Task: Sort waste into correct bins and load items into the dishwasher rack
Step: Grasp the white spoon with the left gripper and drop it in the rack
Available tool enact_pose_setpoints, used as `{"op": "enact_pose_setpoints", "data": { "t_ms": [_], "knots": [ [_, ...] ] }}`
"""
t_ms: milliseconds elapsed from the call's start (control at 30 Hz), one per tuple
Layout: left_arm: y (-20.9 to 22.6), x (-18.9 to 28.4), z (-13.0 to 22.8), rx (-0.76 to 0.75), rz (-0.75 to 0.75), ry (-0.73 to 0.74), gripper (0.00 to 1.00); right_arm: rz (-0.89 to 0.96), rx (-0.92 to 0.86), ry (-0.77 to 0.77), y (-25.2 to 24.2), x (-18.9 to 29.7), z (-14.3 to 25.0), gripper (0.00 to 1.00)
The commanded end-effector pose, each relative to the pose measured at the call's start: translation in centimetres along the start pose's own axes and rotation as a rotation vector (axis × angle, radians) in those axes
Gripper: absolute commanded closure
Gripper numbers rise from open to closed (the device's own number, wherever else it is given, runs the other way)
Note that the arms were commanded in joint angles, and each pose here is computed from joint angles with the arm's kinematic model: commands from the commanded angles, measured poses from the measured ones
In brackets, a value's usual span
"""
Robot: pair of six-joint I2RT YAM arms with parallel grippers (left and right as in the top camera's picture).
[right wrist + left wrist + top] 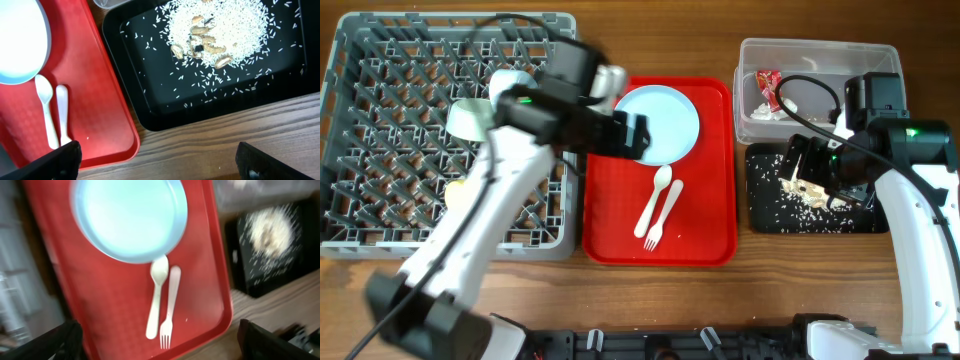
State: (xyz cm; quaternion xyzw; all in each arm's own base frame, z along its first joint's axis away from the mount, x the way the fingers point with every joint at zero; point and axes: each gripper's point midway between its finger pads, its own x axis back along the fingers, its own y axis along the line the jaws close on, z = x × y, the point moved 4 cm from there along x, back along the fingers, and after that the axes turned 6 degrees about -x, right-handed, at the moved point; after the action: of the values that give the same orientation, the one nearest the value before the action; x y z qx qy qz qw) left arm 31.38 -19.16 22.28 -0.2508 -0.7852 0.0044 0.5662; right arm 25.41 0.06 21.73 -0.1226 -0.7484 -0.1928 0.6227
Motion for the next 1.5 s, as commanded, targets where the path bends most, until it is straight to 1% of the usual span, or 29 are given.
{"op": "enact_pose_setpoints", "data": {
  "t_ms": [0,33,167,233,333,433,633,667,700,767,800,867,900,1000,1100,1133,1167,1300,1400,1467],
  "knots": [
    [-0.6,-6.1,1.8,-0.003,-0.111,0.16,0.0,0.0,0.008,-0.038,-0.1,0.9,-0.4,0.0],
    [-0.4,-7.7,2.2,0.007,-0.155,0.194,0.0,0.0,0.008,-0.038,-0.1,0.9,-0.4,0.0],
    [-0.2,-13.1,4.5,-0.037,-0.239,0.333,0.0,0.0,0.009,-0.038,-0.1,0.9,-0.4,0.0],
    [-0.1,-14.8,5.3,-0.045,-0.252,0.377,0.0,0.0,0.009,-0.039,-0.1,0.9,-0.4,0.0],
    [0.3,-15.9,6.0,-0.051,-0.275,0.408,0.01,0.002,0.008,-0.04,-0.1,0.9,-0.4,0.0],
    [1.5,-16.2,6.1,-0.067,-0.359,0.413,0.01,0.003,0.01,-0.039,-0.1,0.9,-0.4,0.0],
    [1.3,-17.7,7.3,-0.084,-0.362,0.453,0.01,0.003,0.02,-0.039,-0.1,0.9,-0.4,0.0],
    [1.1,-17.9,7.5,-0.093,-0.36,0.452,0.05,0.003,0.02,-0.038,-0.1,0.9,-0.4,0.0],
    [0.9,-18.0,7.6,-0.099,-0.359,0.452,0.13,0.004,0.02,-0.038,-0.1,0.9,-0.3,0.0],
    [0.7,-18.0,7.6,-0.104,-0.358,0.452,0.35,0.004,0.02,-0.038,-0.1,0.9,-0.3,0.0],
    [0.7,-18.0,7.6,-0.104,-0.358,0.452,0.41,0.004,0.02,-0.038,-0.1,0.9,-0.3,0.0],
    [0.6,-18.0,7.7,-0.104,-0.355,0.453,0.63,0.004,0.02,-0.038,-0.1,0.9,-0.3,0.0],
    [0.5,-18.0,7.7,-0.104,-0.35,0.454,0.7,0.004,0.02,-0.038,-0.1,0.9,-0.3,0.0],
    [0.5,-18.1,7.7,-0.102,-0.347,0.455,0.81,0.004,0.02,-0.038,-0.1,0.9,-0.3,0.0],
    [0.5,-18.0,7.8,-0.102,-0.343,0.458,0.85,0.004,0.02,-0.038,-0.1,0.9,-0.3,0.0],
    [0.4,-18.1,7.8,-0.101,-0.34,0.458,0.89,0.004,0.02,-0.038,-0.1,0.9,-0.3,0.0],
    [0.4,-18.0,7.8,-0.101,-0.341,0.461,0.96,0.004,0.02,-0.038,-0.1,0.9,-0.3,0.0],
    [0.1,-16.8,7.2,-0.101,-0.338,0.446,0.96,0.004,0.02,-0.038,-0.1,0.9,-0.3,0.0],
    [-1.5,-12.9,4.9,-0.111,-0.3,0.318,0.96,0.005,0.027,-0.036,-0.2,0.9,-0.3,0.0],
    [-1.6,-10.1,3.7,-0.115,-0.316,0.237,0.96,0.005,0.027,-0.036,-0.2,0.9,-0.3,0.0]
  ]
}}
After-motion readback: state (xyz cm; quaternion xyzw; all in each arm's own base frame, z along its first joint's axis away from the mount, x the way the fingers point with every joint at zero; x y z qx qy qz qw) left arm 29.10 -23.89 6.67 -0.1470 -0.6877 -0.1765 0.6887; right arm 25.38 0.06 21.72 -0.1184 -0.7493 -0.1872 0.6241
